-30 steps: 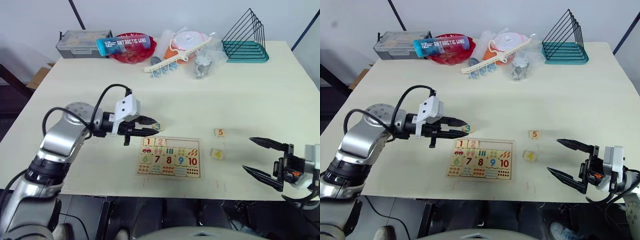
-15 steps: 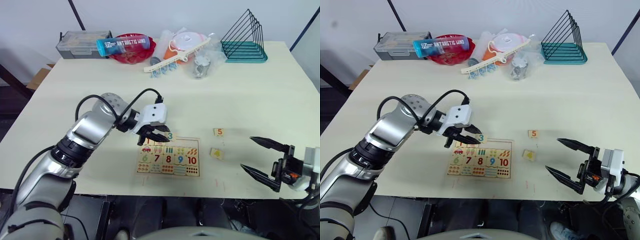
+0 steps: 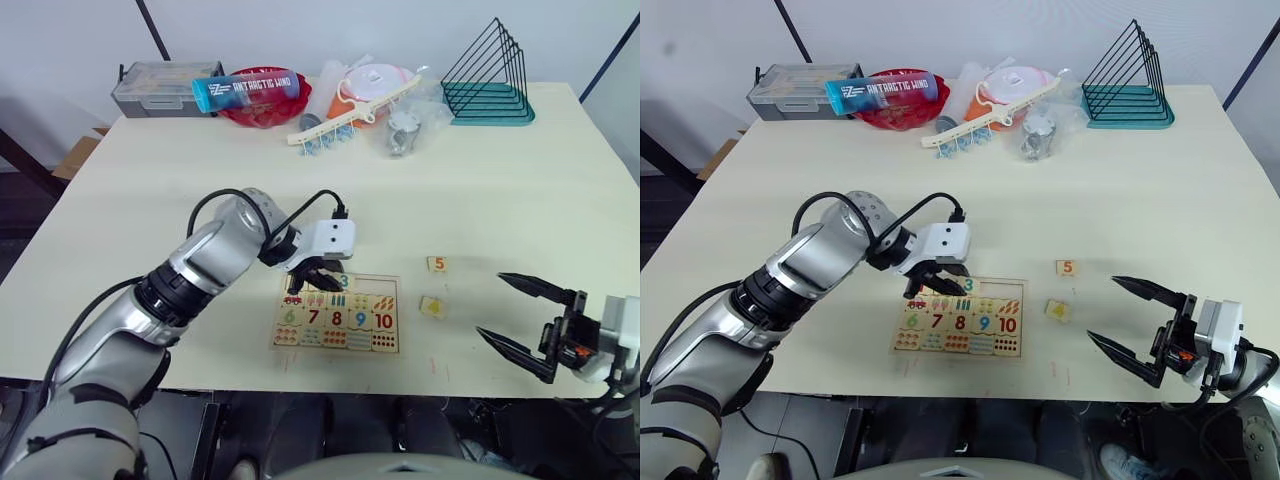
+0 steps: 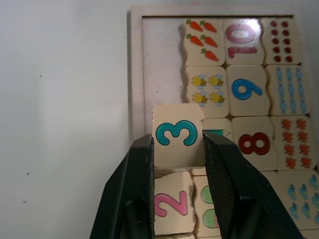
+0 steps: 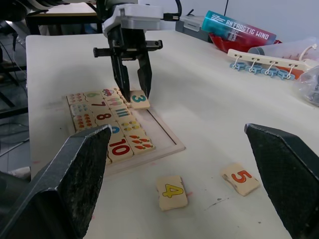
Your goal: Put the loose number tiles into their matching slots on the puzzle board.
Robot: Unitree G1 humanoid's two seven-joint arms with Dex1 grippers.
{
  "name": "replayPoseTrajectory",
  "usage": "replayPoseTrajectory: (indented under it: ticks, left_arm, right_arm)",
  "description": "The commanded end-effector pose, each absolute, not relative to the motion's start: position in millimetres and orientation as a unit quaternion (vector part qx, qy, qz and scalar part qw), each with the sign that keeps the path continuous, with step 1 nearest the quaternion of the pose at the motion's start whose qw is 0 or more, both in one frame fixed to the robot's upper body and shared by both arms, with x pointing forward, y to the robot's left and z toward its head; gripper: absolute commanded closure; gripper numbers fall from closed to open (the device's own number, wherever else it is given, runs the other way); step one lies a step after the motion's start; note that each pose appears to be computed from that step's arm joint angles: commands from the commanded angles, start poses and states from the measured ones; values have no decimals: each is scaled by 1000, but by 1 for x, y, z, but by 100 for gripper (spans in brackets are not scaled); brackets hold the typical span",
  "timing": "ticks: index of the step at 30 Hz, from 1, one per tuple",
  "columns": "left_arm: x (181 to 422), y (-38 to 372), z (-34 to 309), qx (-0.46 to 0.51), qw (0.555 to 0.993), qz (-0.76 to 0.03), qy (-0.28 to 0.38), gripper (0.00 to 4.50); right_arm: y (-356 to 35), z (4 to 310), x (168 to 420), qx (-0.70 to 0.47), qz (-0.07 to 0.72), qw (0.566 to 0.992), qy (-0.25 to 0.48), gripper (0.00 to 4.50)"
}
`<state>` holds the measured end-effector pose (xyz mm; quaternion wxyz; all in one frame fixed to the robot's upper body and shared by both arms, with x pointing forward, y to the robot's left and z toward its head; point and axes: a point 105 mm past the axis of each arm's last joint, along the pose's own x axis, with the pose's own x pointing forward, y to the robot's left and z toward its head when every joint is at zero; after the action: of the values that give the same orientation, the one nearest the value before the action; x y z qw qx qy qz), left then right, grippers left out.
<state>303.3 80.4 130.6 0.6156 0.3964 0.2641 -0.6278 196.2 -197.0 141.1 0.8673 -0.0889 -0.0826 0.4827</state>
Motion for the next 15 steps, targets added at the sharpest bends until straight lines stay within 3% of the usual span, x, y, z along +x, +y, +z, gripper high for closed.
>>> replayPoseTrajectory:
  ticks: [1, 15]
  left_arm:
    - [306, 74, 137, 414, 612, -626, 250, 356]
    - [308, 79, 133, 422, 607, -619, 266, 356]
  right_arm:
    - [-194, 148, 194, -101, 486, 862, -102, 0]
    - [-194, 147, 192, -100, 483, 864, -102, 0]
